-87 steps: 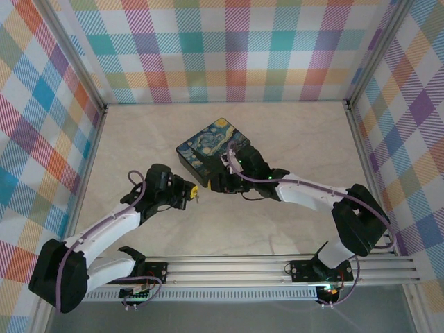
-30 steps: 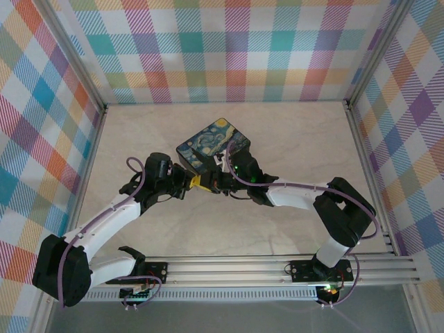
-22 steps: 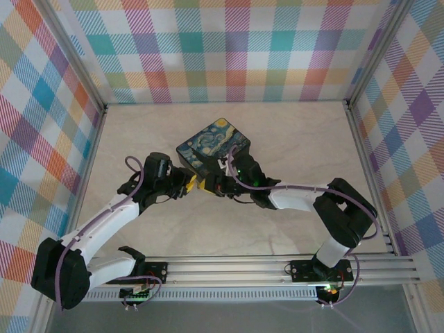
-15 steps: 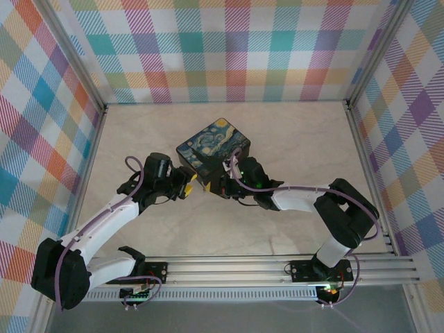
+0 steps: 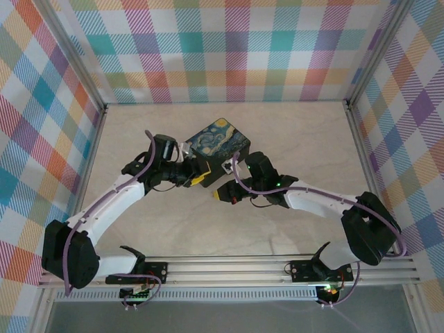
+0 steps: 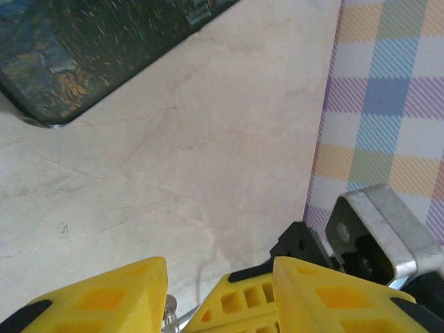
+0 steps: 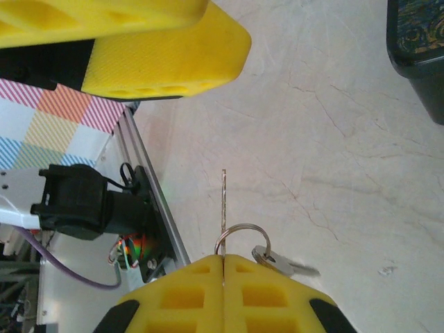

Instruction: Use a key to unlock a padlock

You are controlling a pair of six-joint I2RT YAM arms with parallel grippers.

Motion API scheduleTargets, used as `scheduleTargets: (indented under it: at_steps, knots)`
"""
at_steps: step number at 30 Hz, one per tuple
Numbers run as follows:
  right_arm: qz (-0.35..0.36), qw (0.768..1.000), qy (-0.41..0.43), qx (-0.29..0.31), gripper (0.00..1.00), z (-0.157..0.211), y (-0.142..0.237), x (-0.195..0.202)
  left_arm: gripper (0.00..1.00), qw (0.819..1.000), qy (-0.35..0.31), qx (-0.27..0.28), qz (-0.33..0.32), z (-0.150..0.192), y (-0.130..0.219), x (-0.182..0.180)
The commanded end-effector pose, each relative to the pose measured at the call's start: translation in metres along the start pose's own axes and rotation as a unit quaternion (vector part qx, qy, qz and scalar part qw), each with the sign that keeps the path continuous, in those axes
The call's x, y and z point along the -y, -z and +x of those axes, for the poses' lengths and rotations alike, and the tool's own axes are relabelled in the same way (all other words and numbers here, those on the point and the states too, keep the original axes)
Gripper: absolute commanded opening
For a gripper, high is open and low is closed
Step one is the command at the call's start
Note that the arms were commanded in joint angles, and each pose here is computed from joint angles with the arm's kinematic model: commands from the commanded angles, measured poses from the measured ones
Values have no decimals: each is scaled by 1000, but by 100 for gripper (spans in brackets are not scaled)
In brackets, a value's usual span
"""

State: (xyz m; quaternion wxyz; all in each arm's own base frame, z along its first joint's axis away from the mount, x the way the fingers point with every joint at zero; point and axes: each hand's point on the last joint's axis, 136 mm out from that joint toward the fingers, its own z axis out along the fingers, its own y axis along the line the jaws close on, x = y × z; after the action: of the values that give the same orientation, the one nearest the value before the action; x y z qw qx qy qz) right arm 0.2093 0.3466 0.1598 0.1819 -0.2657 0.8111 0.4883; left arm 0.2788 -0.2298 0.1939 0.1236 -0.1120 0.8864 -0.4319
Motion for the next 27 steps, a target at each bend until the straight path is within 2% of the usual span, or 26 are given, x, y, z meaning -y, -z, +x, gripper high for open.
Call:
scheduleTargets:
  at_steps: [1, 6, 13, 20, 27]
  knots:
    - [-3, 999, 41, -6, 0, -2, 8, -9, 43, 999, -24, -36, 2, 8, -2, -2]
    - [61, 997, 46, 31, 0, -13, 13, 12, 43, 999, -7, -48, -7, 11, -5, -8]
    - [88, 988, 89, 86, 0, -34, 20, 12, 43, 996, 69, -56, -21, 9, -15, -16]
    - [112, 983, 130, 61, 0, -33, 5, 10, 42, 985, 165, -43, -21, 4, -26, -23]
    - [126, 982, 133, 48, 0, -26, -7, 14, 43, 981, 192, -34, -26, 1, -23, -22]
